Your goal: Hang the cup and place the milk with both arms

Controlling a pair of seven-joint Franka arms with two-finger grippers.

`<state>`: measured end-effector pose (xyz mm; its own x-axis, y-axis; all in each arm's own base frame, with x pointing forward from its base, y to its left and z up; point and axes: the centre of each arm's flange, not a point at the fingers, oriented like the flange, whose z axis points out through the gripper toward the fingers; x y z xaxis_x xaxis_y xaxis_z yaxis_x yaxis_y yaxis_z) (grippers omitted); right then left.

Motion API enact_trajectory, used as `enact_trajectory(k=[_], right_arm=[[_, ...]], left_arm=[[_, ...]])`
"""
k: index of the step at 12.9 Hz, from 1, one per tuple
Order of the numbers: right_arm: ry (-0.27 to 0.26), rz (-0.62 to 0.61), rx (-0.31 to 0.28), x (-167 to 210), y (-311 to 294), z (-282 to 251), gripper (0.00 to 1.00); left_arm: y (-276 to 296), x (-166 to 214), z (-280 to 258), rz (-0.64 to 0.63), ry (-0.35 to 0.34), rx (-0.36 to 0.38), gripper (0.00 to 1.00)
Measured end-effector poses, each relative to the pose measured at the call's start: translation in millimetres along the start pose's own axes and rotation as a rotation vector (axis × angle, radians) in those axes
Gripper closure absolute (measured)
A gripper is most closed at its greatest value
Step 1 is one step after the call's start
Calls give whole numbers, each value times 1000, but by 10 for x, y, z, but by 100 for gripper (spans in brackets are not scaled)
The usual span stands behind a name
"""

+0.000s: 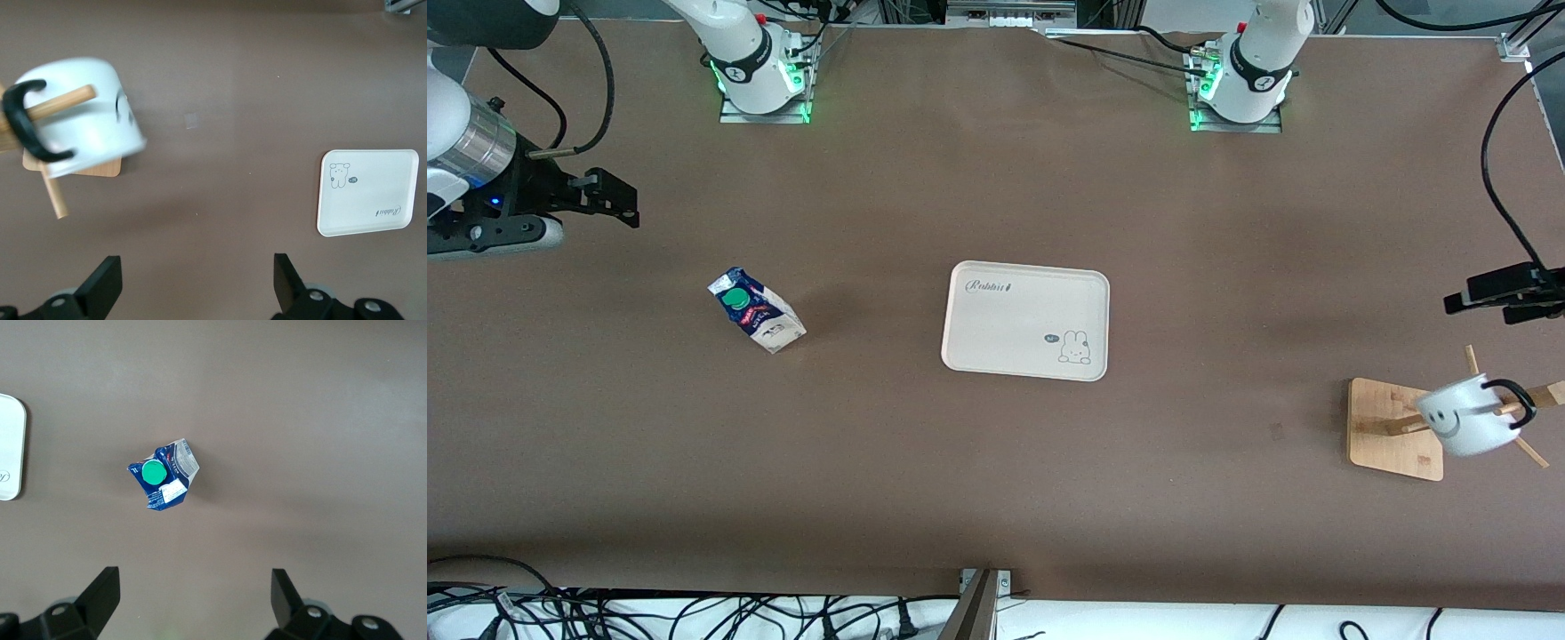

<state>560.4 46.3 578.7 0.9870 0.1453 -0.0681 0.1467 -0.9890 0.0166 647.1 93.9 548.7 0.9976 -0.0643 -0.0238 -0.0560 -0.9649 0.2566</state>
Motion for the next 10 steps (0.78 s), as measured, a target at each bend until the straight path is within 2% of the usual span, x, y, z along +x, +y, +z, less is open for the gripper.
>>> enact_trajectory(k=[4,10], right_arm=[[0,0,0,0,-1,-1,0],[0,0,0,0,0,-1,0]], left_arm=[[526,101,124,94,-21,85,0],[617,84,100,126,-35,174,0]])
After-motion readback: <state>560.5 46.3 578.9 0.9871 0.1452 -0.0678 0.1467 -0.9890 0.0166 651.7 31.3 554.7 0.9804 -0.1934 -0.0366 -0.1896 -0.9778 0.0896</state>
